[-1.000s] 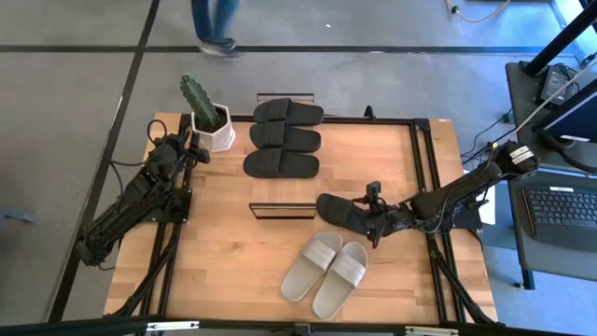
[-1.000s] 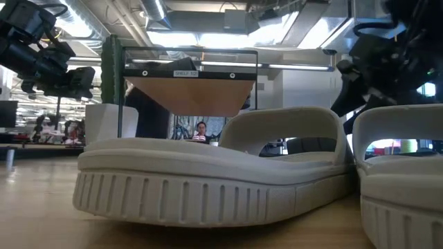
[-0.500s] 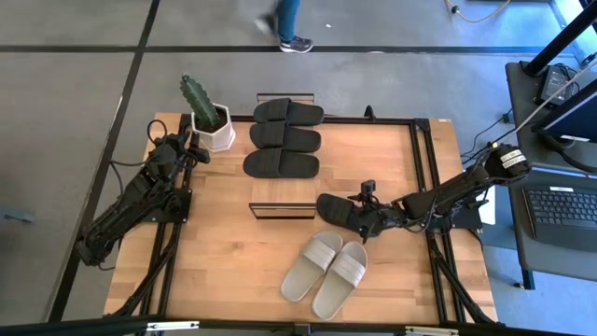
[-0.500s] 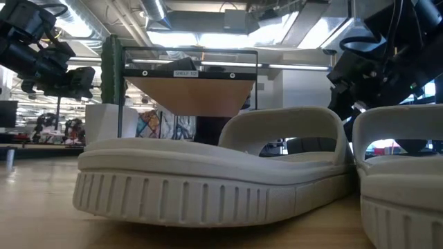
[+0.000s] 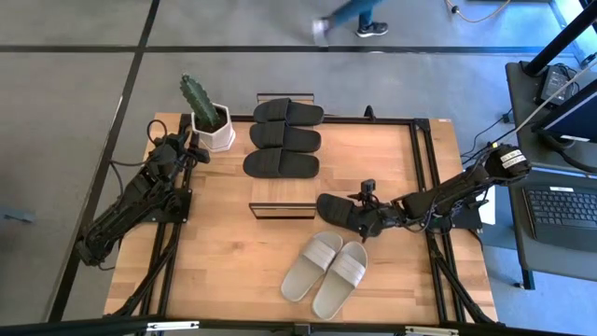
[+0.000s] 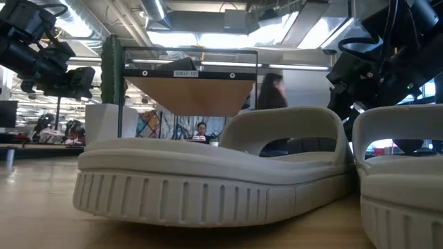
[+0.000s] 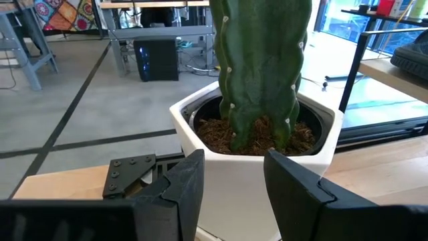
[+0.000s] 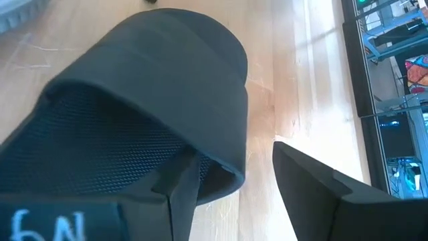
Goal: Pick and place slides into the shelf
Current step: Put the black slide on the shelf
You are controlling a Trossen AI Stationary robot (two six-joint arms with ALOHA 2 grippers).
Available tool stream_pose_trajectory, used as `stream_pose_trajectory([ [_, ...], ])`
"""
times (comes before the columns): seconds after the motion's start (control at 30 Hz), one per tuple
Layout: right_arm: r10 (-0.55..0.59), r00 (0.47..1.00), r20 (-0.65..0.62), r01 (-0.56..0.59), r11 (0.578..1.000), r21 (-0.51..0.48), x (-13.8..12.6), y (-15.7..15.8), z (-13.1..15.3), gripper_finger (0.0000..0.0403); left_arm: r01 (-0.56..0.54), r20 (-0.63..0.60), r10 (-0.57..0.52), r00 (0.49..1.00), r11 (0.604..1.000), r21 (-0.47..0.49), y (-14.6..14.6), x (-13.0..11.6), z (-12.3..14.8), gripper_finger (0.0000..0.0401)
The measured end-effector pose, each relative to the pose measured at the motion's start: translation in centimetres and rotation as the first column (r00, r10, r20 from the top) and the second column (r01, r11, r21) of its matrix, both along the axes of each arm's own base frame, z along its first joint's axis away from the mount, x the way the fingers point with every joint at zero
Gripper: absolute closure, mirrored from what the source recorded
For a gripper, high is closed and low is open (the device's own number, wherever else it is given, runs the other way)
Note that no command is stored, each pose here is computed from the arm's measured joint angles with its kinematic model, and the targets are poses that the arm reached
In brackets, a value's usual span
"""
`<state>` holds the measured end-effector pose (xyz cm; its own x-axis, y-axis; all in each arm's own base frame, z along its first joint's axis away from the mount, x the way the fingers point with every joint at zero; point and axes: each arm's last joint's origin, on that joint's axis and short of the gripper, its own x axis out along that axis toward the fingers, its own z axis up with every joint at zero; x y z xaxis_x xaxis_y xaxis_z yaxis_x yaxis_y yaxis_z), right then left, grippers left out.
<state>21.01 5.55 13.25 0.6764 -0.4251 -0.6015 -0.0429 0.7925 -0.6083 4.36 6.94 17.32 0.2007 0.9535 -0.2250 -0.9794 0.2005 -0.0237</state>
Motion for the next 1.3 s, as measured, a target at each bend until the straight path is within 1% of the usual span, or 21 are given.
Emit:
stream_pose_trajectory([
  [0.2, 0.000, 1.000, 0.000, 0.000, 1.000, -0.001, 0.0, 0.0, 0.0, 0.0215, 0.000, 0.000, 0.000, 1.000, 1.000, 0.000, 0.0, 0.0, 0.0, 0.0254],
  [0.27, 0.000, 1.000, 0.000, 0.000, 1.000, -0.001, 0.0, 0.0, 0.0, 0.0221, 0.000, 0.000, 0.000, 1.000, 1.000, 0.000, 0.0, 0.0, 0.0, 0.0254],
  [0.37, 0.000, 1.000, 0.000, 0.000, 1.000, -0.001, 0.0, 0.0, 0.0, 0.0243, 0.000, 0.000, 0.000, 1.000, 1.000, 0.000, 0.0, 0.0, 0.0, 0.0254],
  [0.67, 0.000, 1.000, 0.000, 0.000, 1.000, 0.000, 0.0, 0.0, 0.0, 0.0326, 0.000, 0.000, 0.000, 1.000, 1.000, 0.000, 0.0, 0.0, 0.0, 0.0254],
  [1.0, -0.011, 1.000, 0.015, 0.011, 1.000, 0.009, 0.1, 0.0, 0.1, 0.0388, 0.000, 0.000, 0.000, 1.000, 1.000, 0.000, 0.0, 0.0, 0.0, 0.0254],
  [1.13, -0.010, 1.000, 0.027, 0.010, 1.000, 0.021, 0.4, 0.1, 0.5, 0.0391, 0.000, 0.000, 0.000, 1.000, 1.000, 0.000, 0.0, 0.0, 0.0, 0.0254],
  [1.23, 0.002, 0.999, 0.054, -0.003, 1.000, 0.022, 1.0, 0.4, 1.7, 0.0386, 0.000, 0.000, 0.000, 1.000, 1.000, 0.000, 0.0, 0.0, 0.0, 0.0254],
  [1.3, 0.003, 0.999, 0.045, -0.004, 1.000, 0.021, 1.2, 0.5, 2.9, 0.0389, 0.000, 0.000, 0.000, 1.000, 1.000, 0.000, 0.0, 0.0, 0.0, 0.0254],
])
